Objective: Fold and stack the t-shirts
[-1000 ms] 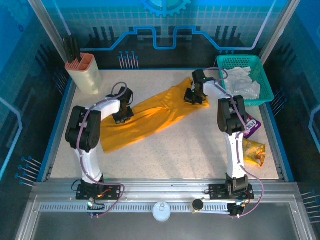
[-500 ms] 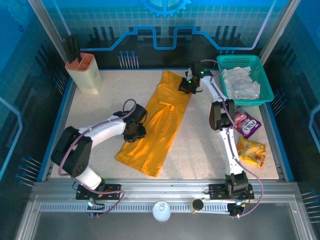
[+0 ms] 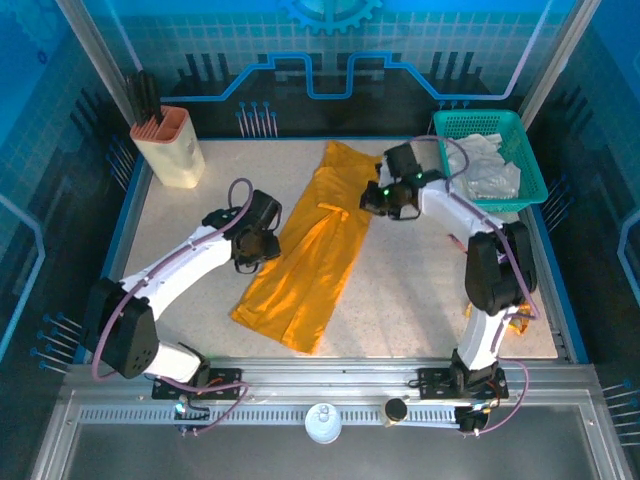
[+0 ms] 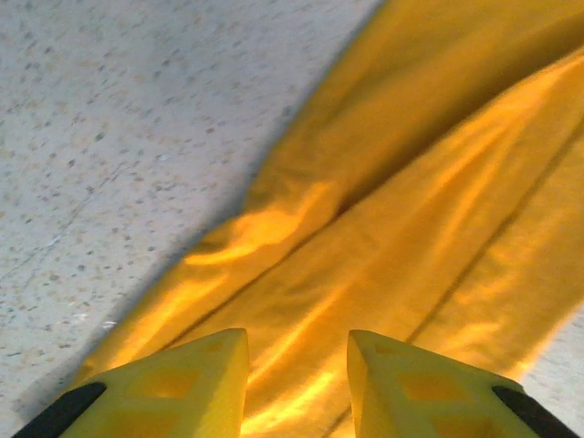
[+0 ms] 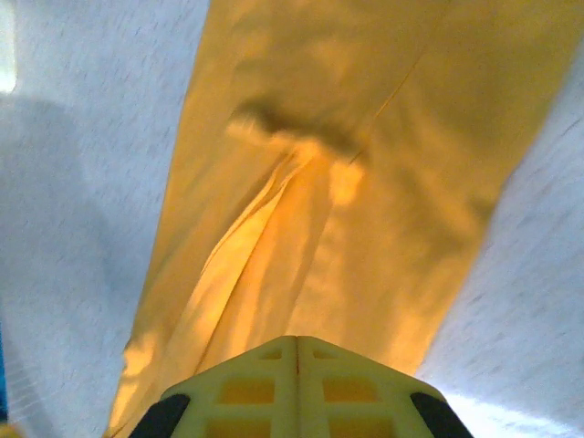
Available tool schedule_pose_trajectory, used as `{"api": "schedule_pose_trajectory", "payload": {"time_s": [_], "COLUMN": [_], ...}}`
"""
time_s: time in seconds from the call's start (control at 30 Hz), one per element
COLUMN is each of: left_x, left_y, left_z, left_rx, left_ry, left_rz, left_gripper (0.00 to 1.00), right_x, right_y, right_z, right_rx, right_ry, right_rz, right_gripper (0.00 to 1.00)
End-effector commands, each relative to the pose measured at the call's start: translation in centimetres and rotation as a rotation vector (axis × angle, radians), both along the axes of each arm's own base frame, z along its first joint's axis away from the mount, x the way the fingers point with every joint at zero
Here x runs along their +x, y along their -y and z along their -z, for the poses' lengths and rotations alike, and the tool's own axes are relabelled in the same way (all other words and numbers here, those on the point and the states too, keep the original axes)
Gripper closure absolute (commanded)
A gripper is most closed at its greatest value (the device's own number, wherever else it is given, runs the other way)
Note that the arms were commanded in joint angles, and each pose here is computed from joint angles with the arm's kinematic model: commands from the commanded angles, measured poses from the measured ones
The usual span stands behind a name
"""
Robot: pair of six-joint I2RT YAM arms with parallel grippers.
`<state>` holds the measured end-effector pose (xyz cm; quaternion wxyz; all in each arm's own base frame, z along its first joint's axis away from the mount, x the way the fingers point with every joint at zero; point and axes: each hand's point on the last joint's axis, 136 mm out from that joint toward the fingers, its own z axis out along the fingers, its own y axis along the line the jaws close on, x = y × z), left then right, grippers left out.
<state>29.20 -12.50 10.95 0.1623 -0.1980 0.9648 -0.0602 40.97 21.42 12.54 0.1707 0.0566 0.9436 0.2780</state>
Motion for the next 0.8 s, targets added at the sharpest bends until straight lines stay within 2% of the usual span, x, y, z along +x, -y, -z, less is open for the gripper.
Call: {"api": "schedule_pose_trajectory", "payload": {"time_s": [0.0,0.2,0.47,0.6,0.77], "left_x": [-1.8,-4.2,-8.1,-9.6,-10.3], "left_y": [-1.2,-1.6,-1.0,0.5,4.2], "left_z": [3.6,7.9,11.5,12.6,13.2], "left_rx": [0.036,0.034,0.007,-0.034,-0.095], "left_ry": [-0.100,-0.197,-0.276,-0.302,-0.311], "left_rz": [0.001,-0.008,-0.035,-0.040,-0.014], "left_gripper": [0.67,0.71,0.73,0.73,0.73], "right_x": [-1.7,-0.7,0.9,2.0,4.0], "right_y": [-1.3,-2.2,-0.7,0.3,1.9], "right_z": [5.0,8.8,12.9,13.7,13.5], "right_rx": [-0.005,-0.044,-0.140,-0.152,-0.178], "right_ry": [-0.065,-0.128,-0.196,-0.212,-0.226], "right_rz": [0.042,0.042,0.070,0.075,0.066], "right_gripper": [0.96,0.98,1.00,1.00,1.00]}}
